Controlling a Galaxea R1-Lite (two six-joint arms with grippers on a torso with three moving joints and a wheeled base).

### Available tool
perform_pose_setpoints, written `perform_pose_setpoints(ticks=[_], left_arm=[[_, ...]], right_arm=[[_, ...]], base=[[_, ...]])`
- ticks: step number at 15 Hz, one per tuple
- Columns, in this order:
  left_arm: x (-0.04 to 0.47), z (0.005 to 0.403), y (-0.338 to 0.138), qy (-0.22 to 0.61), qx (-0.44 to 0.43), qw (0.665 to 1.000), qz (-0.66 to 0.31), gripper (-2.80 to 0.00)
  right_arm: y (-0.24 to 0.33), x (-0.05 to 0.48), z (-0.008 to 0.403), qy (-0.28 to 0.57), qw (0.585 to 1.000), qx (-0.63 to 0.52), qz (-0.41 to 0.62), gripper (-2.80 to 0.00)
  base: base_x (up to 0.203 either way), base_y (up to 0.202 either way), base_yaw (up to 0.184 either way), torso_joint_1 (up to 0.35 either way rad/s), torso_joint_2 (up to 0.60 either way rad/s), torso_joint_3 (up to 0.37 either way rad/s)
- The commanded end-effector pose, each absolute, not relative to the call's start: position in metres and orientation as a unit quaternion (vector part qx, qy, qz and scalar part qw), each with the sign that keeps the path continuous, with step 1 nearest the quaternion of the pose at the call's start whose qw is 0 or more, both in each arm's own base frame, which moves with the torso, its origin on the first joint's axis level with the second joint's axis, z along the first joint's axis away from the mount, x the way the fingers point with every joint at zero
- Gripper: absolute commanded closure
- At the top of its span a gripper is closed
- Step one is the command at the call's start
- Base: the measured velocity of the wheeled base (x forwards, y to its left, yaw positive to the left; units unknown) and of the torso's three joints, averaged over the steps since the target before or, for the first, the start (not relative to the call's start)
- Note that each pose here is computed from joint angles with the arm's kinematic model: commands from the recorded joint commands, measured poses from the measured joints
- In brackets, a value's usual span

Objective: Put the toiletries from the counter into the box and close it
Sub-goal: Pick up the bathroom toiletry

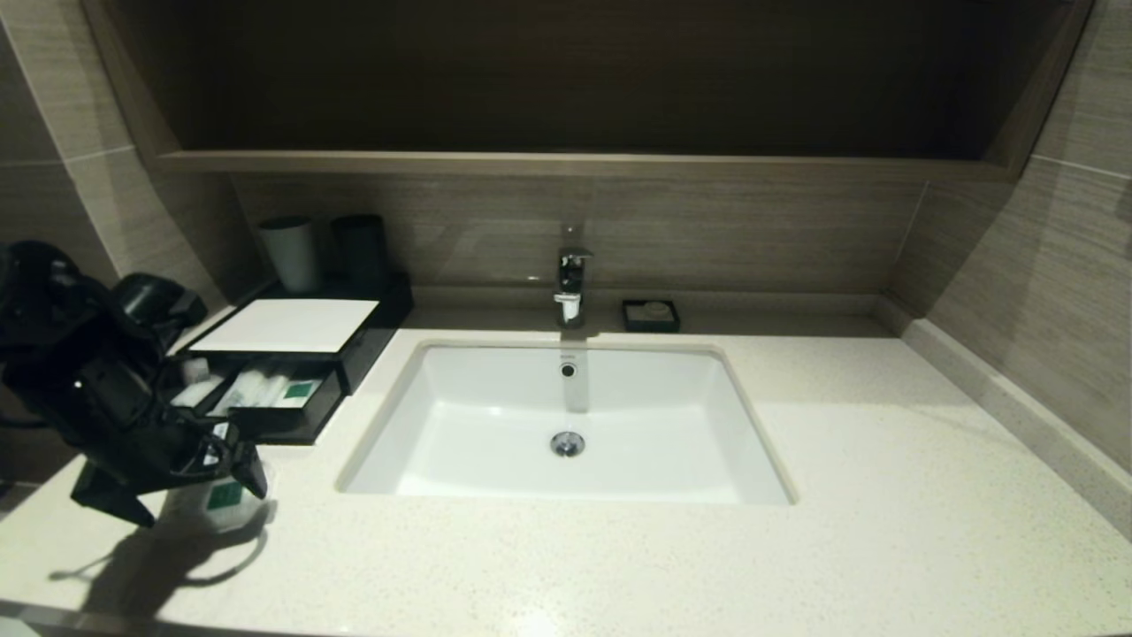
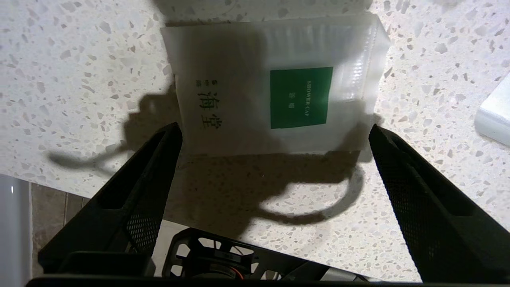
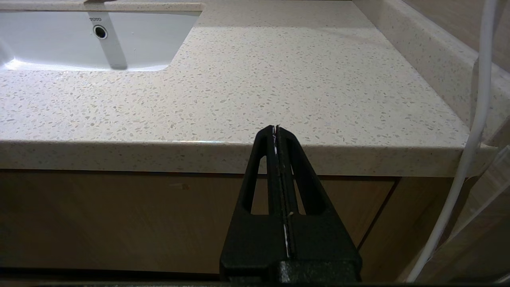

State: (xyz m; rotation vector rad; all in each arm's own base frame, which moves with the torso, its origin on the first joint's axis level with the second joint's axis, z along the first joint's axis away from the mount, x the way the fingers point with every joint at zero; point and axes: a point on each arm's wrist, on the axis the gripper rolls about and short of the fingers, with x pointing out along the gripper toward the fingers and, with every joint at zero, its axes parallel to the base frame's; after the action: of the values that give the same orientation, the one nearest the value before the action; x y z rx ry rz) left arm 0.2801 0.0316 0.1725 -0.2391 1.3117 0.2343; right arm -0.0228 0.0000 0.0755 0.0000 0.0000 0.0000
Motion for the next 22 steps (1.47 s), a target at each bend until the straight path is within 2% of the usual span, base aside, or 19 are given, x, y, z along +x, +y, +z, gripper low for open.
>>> perform_pose_setpoints(ticks=[1,4,5,15,22], left_arm=[[0.281,0.170,0.032,0.611,-0.113,0.775,0.113,-2.80],[0.280,0.171,0.032,0.610,-0.113,0.776,0.113,-2.80],[0.281,0.171,0.032,0.610,-0.113,0.776,0.113,0.00],[0.280,0.171,0.032,0.610,-0.114,0.776,0.113,0.00],[0.269,0.185,0.031,0.592,-0.114,0.789,0.113,0.00]], right_arm=[[0.000,-0.023,0.075,0.000,1.000,0.000,0.000,0.00],[0.000,-0.023,0.075,0.000,1.000,0.000,0.000,0.00],[0.000,-0.023,0.075,0.000,1.000,0.000,0.000,0.00],[0.000,-0.023,0.075,0.000,1.000,0.000,0.000,0.00],[0.000,-0.023,0.075,0.000,1.000,0.000,0.000,0.00]], base=[[0.000,0.000,0.000,0.000,0.00,0.000],[0.000,0.000,0.000,0.000,0.00,0.000],[0.000,0.000,0.000,0.000,0.00,0.000],[0.000,0.000,0.000,0.000,0.00,0.000],[0.000,0.000,0.000,0.000,0.00,0.000]])
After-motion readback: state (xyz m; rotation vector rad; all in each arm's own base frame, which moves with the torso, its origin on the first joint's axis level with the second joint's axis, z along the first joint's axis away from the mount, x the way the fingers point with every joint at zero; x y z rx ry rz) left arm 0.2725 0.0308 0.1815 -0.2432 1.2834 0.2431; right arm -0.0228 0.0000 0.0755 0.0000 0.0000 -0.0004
